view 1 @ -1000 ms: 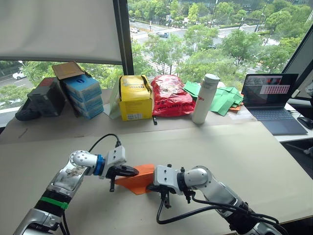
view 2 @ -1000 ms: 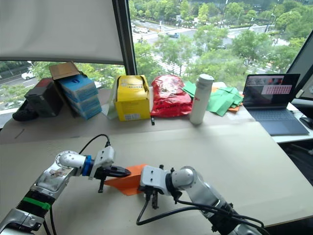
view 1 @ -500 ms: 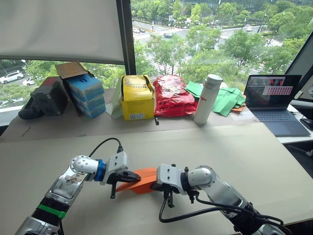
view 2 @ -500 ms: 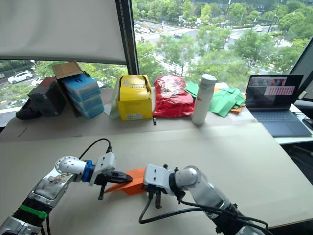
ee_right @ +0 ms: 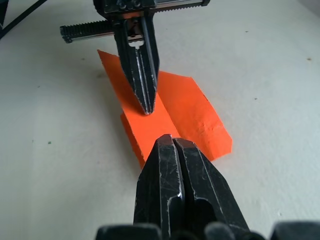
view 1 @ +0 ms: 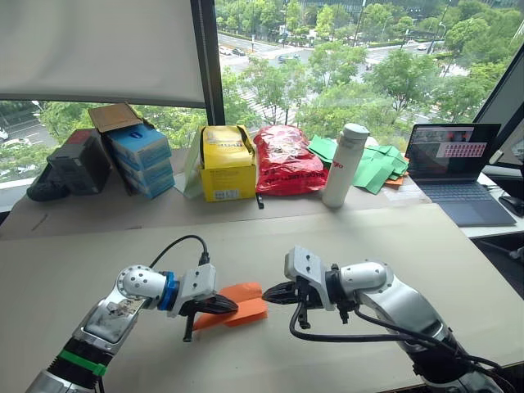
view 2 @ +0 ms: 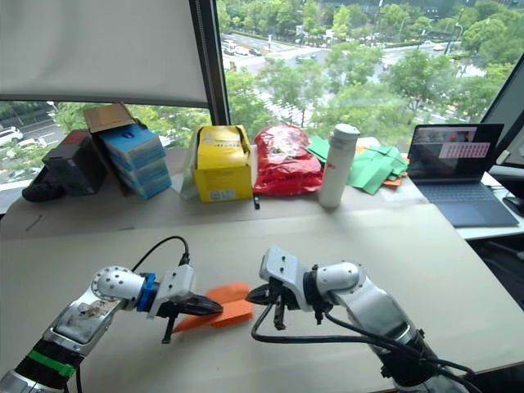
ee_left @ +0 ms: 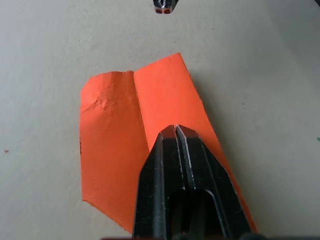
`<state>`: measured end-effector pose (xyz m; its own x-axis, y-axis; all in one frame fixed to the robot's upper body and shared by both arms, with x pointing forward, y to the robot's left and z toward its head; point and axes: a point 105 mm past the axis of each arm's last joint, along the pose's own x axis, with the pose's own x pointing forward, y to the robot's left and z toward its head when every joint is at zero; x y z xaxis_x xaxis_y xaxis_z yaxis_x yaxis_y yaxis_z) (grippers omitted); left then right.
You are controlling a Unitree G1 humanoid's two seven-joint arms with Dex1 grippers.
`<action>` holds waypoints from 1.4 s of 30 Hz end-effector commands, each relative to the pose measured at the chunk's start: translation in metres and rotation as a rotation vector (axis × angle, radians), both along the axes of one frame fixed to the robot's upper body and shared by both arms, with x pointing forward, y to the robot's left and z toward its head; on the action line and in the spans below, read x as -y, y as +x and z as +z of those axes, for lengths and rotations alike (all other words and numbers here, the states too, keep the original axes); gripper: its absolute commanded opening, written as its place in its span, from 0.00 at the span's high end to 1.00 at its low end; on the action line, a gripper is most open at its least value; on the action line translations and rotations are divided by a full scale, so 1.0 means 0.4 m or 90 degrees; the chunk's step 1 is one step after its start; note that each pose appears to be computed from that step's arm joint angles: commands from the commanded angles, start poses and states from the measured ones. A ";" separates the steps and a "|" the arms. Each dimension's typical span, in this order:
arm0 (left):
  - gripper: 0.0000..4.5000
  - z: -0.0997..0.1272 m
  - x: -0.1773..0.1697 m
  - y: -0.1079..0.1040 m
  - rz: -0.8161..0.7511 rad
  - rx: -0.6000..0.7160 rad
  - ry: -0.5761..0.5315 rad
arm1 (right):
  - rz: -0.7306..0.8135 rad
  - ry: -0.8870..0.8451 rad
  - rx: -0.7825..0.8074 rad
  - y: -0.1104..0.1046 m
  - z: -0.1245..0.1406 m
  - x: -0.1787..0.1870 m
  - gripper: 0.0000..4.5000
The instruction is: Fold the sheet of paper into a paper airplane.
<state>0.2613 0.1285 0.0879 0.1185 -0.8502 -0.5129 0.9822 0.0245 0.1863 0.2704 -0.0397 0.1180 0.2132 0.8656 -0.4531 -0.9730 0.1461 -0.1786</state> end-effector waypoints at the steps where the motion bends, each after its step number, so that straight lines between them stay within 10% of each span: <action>1: 1.00 0.023 0.010 -0.017 -0.026 0.026 -0.004 | 0.018 -0.004 0.025 -0.003 -0.021 -0.037 0.99; 13: 1.00 -0.019 -0.026 -0.086 -0.016 -0.035 0.017 | 0.021 -0.051 0.012 -0.015 -0.101 -0.036 0.99; 24: 1.00 -0.083 -0.126 -0.025 0.050 -0.013 0.078 | 0.022 -0.043 0.025 -0.014 -0.081 -0.049 0.99; 42: 1.00 0.056 -0.081 -0.002 0.135 -0.087 -0.085 | 0.003 -0.052 0.019 -0.011 -0.092 -0.059 0.99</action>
<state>0.2578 0.1580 0.1092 0.2123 -0.8887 -0.4064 0.9737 0.2276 0.0110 0.2668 -0.0172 0.0774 0.2218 0.8278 -0.5153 -0.9700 0.1335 -0.2031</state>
